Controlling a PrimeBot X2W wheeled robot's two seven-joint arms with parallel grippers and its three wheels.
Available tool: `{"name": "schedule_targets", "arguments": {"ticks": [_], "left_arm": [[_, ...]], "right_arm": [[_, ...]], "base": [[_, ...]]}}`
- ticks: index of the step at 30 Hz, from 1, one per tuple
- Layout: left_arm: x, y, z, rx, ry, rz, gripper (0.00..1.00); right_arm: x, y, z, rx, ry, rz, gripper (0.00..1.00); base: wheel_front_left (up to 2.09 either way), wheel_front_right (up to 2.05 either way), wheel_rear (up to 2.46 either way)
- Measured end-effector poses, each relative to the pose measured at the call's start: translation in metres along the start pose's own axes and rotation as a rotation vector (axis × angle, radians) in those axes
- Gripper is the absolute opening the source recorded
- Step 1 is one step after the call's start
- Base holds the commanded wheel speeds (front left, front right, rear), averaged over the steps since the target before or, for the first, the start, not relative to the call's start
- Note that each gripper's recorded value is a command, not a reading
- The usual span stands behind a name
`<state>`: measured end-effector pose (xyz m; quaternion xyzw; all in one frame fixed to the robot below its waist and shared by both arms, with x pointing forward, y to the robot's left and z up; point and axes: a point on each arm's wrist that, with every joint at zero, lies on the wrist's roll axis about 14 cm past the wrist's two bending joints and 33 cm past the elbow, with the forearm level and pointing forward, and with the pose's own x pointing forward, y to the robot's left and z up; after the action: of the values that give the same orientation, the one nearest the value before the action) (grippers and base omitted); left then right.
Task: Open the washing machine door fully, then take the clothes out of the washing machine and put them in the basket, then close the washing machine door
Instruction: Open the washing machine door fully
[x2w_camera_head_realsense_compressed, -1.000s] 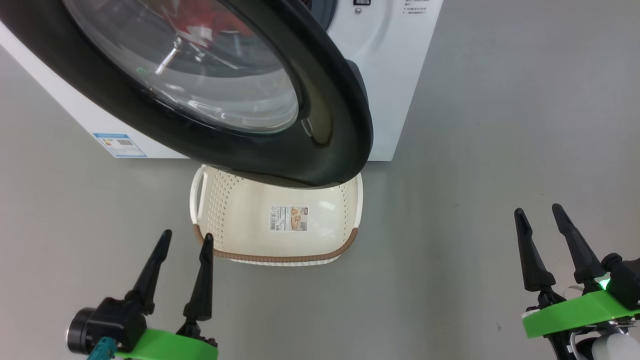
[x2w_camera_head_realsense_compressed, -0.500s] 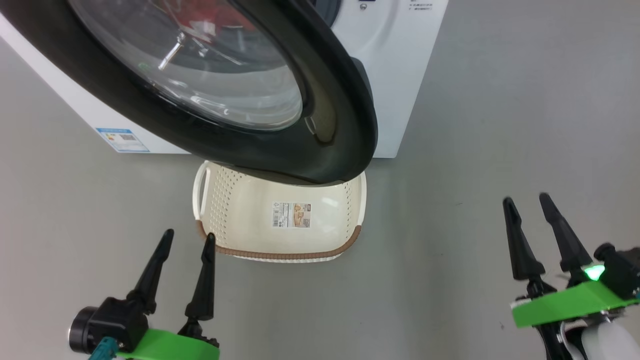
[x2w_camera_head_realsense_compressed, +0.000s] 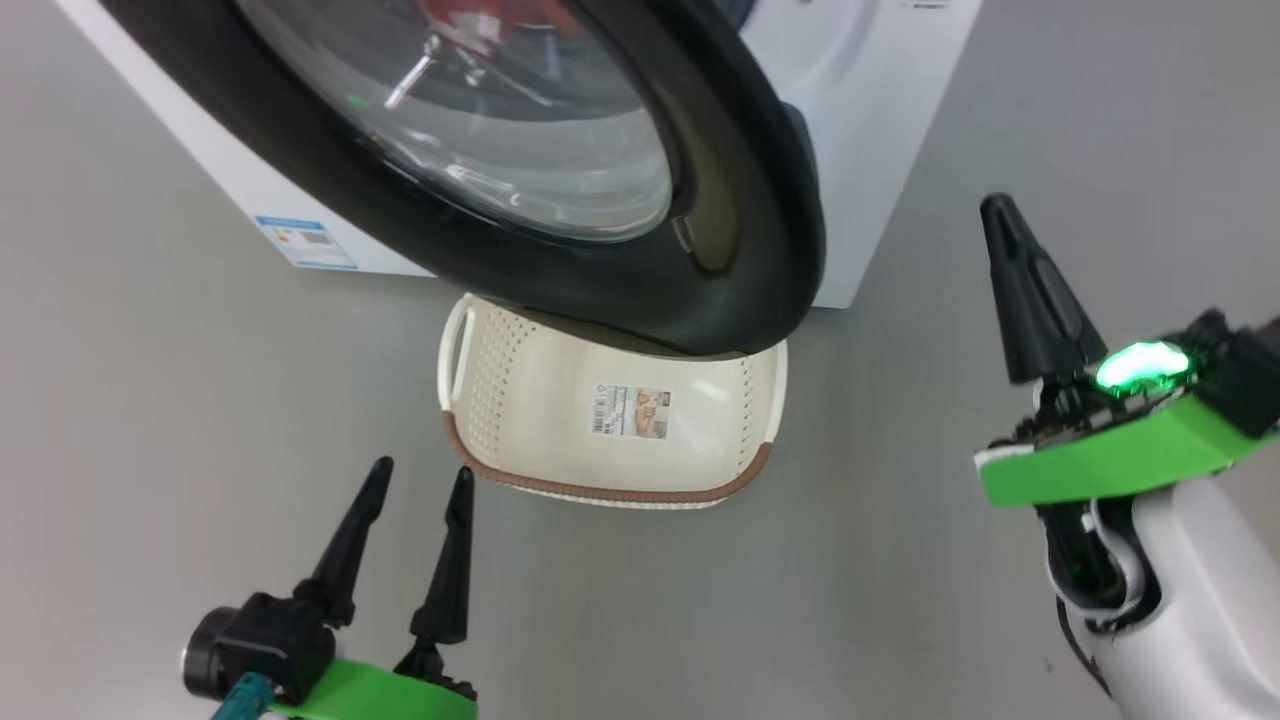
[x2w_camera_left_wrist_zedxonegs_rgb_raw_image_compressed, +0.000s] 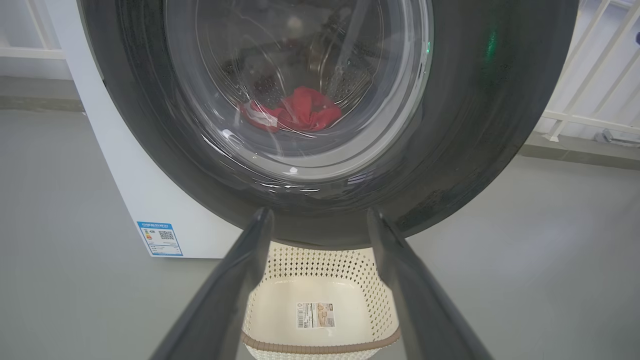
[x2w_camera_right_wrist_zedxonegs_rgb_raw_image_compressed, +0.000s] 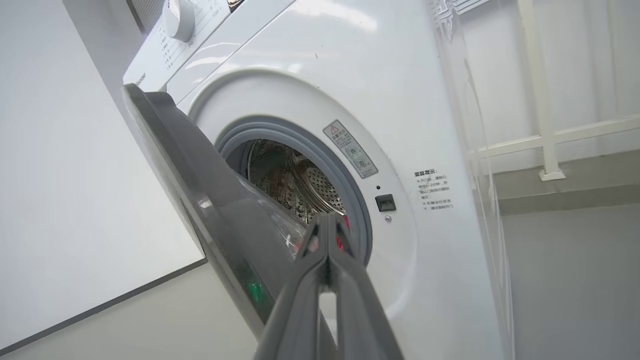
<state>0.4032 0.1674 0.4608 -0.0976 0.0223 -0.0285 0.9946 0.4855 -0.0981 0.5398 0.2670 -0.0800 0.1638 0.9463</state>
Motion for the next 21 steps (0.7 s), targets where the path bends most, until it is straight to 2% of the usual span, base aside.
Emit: {"name": "schedule_targets", "arguments": {"ticks": [6, 16, 21], "left_arm": [[-0.006, 0.004, 0.0, -0.018, 0.003, 0.025, 1.0], [-0.017, 0.017, -0.002, -0.029, 0.015, 0.085, 1.0], [-0.021, 0.02, -0.004, -0.035, 0.022, 0.098, 1.0]], "right_arm": [[0.032, 0.024, -0.003, 0.104, 0.004, 0.095, 0.0], [0.06, 0.047, -0.046, 0.312, 0.169, 0.192, 0.0], [0.067, 0.051, -0.058, 0.394, 0.229, 0.205, 0.0]], "base": [[0.0, 0.0, 0.0], [0.0, 0.0, 0.0], [0.0, 0.0, 0.0]]}}
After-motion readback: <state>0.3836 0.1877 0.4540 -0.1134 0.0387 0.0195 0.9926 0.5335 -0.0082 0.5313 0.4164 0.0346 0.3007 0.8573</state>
